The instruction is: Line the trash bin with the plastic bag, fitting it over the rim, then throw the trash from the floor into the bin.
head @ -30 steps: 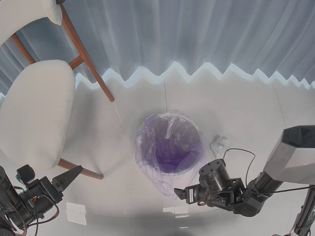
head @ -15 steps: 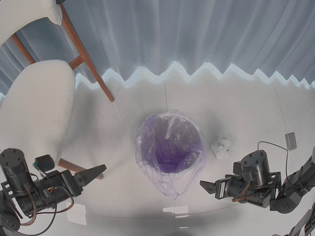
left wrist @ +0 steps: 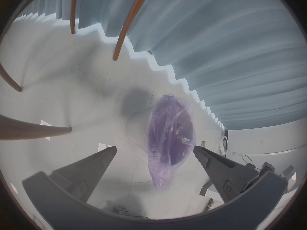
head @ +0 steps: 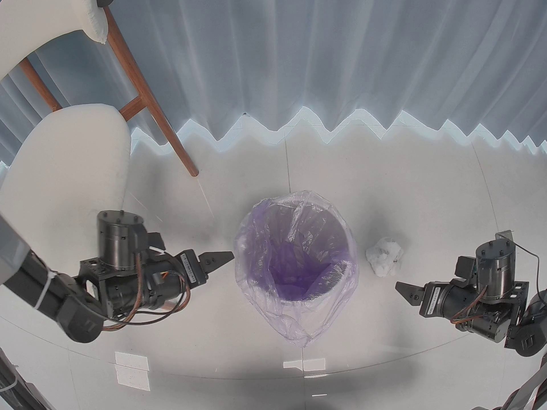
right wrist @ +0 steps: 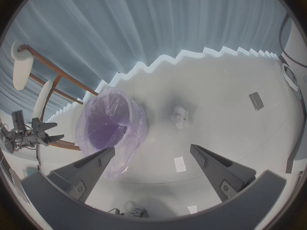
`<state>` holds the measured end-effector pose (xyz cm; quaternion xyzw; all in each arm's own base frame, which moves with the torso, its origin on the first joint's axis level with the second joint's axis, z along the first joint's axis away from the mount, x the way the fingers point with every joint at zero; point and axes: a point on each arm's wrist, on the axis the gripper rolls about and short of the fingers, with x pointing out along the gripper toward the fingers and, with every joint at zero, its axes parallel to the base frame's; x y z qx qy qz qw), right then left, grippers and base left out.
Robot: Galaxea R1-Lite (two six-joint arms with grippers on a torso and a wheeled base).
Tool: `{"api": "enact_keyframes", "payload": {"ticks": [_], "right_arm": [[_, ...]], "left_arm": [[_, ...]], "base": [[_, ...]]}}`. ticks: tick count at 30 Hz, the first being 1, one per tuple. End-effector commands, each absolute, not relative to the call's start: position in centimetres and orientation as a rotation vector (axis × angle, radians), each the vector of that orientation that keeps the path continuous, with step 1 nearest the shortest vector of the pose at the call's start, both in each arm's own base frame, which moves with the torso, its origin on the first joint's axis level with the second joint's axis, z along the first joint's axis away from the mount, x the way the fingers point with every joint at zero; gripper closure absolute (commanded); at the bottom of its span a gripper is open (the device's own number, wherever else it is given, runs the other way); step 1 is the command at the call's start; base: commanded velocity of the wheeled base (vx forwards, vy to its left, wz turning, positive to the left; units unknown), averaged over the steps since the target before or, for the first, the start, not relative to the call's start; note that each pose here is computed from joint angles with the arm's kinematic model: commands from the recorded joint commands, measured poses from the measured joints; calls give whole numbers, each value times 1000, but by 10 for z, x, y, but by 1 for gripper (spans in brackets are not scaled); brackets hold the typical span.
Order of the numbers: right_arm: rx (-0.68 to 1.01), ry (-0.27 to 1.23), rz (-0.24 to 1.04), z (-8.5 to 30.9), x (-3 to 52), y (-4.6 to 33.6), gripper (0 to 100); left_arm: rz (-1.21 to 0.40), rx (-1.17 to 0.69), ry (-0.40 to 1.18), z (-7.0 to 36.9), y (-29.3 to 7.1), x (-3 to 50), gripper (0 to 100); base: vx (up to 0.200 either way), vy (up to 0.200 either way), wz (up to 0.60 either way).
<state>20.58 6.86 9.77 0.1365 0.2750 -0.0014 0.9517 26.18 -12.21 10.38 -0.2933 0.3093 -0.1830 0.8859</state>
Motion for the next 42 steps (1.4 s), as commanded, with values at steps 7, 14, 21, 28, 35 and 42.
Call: {"api": "enact_keyframes", "payload": {"ticks": [7, 14, 21, 28, 35, 42], "right_arm": [[303, 520, -43, 105, 197, 54, 0], [303, 522, -43, 105, 200, 55, 0], [301, 527, -46, 104, 199, 55, 0], [298, 530, -46, 103, 202, 56, 0], [297, 536, -48, 102, 205, 56, 0], [295, 542, -49, 101, 204, 56, 0]], "left_arm": [[-377, -558, 711, 62, -151, 311, 0], [-381, -542, 690, 58, -155, 326, 0], [-384, -546, 671, 63, -158, 334, 100], [-365, -562, 630, 83, -145, 331, 100], [-295, -560, 691, 81, -122, 314, 100], [-209, -551, 753, 57, -109, 311, 100]], "base": [[0, 0, 0], [0, 0, 0], [0, 0, 0], [0, 0, 0], [0, 0, 0], [0, 0, 0]]}}
